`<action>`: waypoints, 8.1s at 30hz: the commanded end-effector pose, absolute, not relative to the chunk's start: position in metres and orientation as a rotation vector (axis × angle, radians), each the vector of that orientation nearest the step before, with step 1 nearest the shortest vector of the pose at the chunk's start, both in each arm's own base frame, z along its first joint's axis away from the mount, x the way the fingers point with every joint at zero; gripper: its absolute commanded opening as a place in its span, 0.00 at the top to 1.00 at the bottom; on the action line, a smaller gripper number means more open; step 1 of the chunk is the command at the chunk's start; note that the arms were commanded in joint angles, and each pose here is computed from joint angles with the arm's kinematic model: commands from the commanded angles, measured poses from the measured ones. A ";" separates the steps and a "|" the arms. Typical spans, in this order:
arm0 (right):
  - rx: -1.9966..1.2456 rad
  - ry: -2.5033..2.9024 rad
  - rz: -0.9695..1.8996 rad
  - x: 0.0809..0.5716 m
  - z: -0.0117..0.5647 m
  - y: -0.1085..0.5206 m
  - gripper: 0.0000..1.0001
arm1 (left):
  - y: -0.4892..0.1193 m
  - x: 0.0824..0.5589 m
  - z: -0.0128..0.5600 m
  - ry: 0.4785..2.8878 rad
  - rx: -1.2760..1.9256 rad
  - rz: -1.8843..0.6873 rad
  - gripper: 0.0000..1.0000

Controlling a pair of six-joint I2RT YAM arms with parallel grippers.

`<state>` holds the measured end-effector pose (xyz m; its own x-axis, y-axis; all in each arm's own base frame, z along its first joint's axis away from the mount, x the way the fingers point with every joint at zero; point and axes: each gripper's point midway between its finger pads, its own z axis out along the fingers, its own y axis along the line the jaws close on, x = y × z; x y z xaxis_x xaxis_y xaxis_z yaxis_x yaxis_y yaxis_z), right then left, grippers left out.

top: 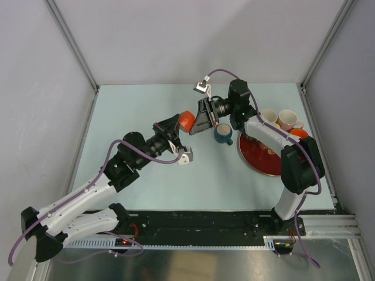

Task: Turn the mug right side up

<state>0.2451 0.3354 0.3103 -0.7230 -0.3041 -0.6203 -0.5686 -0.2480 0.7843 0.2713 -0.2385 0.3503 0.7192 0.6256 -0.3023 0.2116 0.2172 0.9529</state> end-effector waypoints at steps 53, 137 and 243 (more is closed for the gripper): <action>-1.540 1.400 0.371 0.254 0.218 0.330 0.53 | -0.250 0.267 0.213 2.415 1.140 -0.341 1.00; -0.169 2.299 0.038 0.301 0.066 -0.076 0.99 | -0.184 0.270 0.215 2.394 1.134 -0.141 0.00; -0.853 2.313 0.206 0.404 0.048 0.171 0.75 | -0.148 0.255 0.226 2.328 1.171 -0.042 0.00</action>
<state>0.3854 0.1654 0.0341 -0.6068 -0.5330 -0.5897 -0.6289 0.7756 -0.0539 0.2529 -0.1495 0.2176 -0.5087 0.7384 -0.4427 0.7524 0.6312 0.1883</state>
